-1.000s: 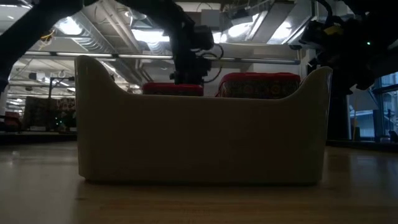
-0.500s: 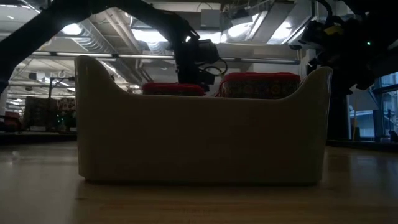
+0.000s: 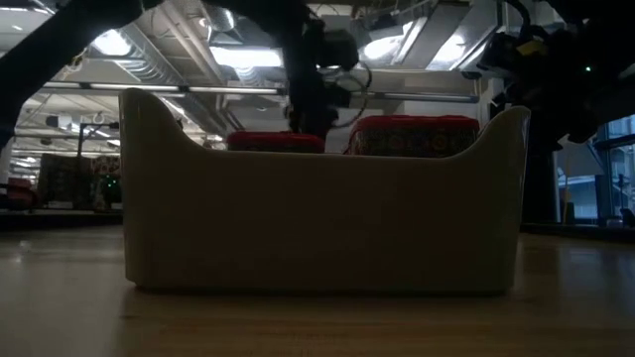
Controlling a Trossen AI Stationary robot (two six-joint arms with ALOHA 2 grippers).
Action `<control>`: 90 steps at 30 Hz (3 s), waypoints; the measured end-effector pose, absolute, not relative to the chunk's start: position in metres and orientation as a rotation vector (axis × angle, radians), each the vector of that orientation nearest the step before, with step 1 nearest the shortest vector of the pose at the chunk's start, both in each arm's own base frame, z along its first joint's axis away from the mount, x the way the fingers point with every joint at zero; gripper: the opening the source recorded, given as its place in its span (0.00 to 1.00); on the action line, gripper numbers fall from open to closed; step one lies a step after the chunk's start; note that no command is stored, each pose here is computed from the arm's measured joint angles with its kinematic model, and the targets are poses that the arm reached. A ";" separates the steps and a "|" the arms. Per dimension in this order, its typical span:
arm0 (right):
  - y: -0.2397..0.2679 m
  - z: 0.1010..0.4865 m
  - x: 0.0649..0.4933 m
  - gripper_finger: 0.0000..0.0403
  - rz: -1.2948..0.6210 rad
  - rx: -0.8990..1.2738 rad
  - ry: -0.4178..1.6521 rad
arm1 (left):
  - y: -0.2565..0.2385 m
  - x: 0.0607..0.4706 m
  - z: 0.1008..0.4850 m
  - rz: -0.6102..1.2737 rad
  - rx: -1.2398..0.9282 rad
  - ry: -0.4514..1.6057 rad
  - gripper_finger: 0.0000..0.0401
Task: Sort spices by type
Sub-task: Put the bottom gold seasoning bottle into the transparent bin, then return to Home Position
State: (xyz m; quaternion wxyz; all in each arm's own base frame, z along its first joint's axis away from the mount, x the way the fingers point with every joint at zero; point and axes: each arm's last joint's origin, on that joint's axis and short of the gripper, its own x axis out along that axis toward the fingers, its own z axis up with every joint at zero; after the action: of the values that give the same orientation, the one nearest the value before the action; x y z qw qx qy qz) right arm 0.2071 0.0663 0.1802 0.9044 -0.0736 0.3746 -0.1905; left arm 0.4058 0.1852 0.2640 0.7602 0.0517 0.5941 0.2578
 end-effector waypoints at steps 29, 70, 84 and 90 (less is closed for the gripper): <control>0.031 0.198 0.229 0.11 -0.086 -0.070 0.705 | 0.088 0.245 0.296 0.433 0.097 0.864 0.11; -0.009 0.167 0.104 0.09 -0.113 0.090 0.009 | 0.016 0.100 0.176 0.207 -0.039 0.102 0.10; -0.009 0.164 0.104 0.09 -0.116 0.082 0.037 | 0.016 0.096 0.169 0.212 -0.053 -0.031 0.10; -0.009 0.160 0.104 0.09 -0.117 0.099 0.073 | 0.016 0.096 0.168 0.212 -0.070 -0.027 0.10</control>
State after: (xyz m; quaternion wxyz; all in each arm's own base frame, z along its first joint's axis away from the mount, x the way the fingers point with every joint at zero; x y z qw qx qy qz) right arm 0.1037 -0.0092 0.1600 0.9964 0.0494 0.0363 -0.0586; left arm 0.0964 0.0160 0.1680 0.9937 -0.0350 -0.0134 0.1058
